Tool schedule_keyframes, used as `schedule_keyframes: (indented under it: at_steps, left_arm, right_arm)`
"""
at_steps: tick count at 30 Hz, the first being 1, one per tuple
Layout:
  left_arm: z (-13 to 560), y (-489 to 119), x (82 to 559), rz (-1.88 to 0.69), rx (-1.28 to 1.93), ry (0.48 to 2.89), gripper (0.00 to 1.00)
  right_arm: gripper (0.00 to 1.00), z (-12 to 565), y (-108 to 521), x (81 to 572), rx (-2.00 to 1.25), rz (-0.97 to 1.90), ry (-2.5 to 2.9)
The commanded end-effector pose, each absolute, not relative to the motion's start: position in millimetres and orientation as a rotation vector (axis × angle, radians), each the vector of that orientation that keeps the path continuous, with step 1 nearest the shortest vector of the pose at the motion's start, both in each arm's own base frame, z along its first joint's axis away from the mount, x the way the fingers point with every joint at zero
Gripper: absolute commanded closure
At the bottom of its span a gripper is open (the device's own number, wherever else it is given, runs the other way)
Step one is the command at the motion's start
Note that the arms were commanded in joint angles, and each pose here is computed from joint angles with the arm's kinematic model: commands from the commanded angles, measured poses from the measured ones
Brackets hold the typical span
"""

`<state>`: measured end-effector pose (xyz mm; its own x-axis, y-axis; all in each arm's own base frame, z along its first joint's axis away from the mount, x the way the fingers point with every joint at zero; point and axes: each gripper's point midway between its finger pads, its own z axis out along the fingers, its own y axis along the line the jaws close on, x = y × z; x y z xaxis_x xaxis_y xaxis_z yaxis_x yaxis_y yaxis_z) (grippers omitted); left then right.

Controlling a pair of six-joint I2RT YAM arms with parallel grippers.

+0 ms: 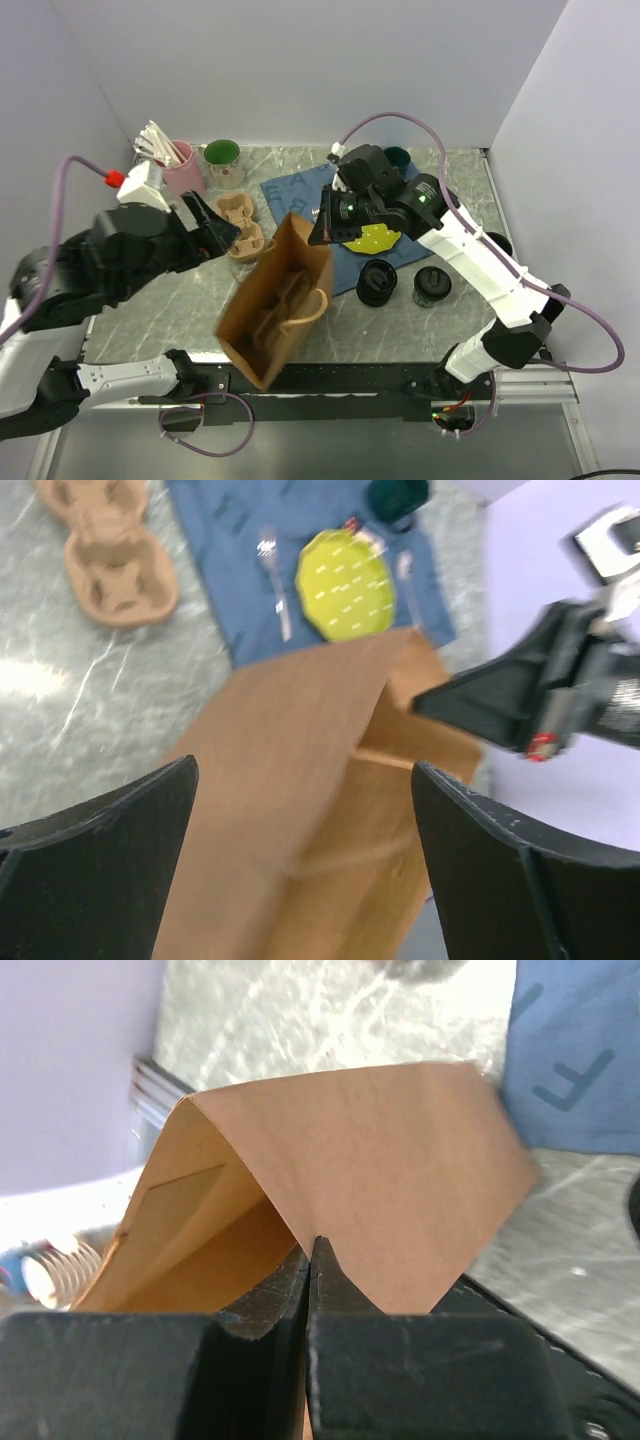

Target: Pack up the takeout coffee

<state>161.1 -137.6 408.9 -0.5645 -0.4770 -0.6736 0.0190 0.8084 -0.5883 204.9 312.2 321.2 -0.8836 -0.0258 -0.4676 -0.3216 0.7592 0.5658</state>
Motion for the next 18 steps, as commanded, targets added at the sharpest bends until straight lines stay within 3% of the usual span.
schedule_keyframes:
  at_steps: [1, 5, 18]
  left_arm:
    - [392, -121, 158, -0.641, -0.427, 2.089, 0.1]
    - [391, -111, 147, -0.701, -0.465, 2.074, 0.2]
    - [349, -102, 119, -0.786, -0.493, 2.156, 0.33]
  right_arm:
    - [1.0, 350, 315, 225, -0.016, 1.008, 2.434]
    - [1.0, 345, 309, 227, 0.085, 0.993, 2.442]
    - [1.0, 329, 280, 227, 0.147, 0.866, 2.412]
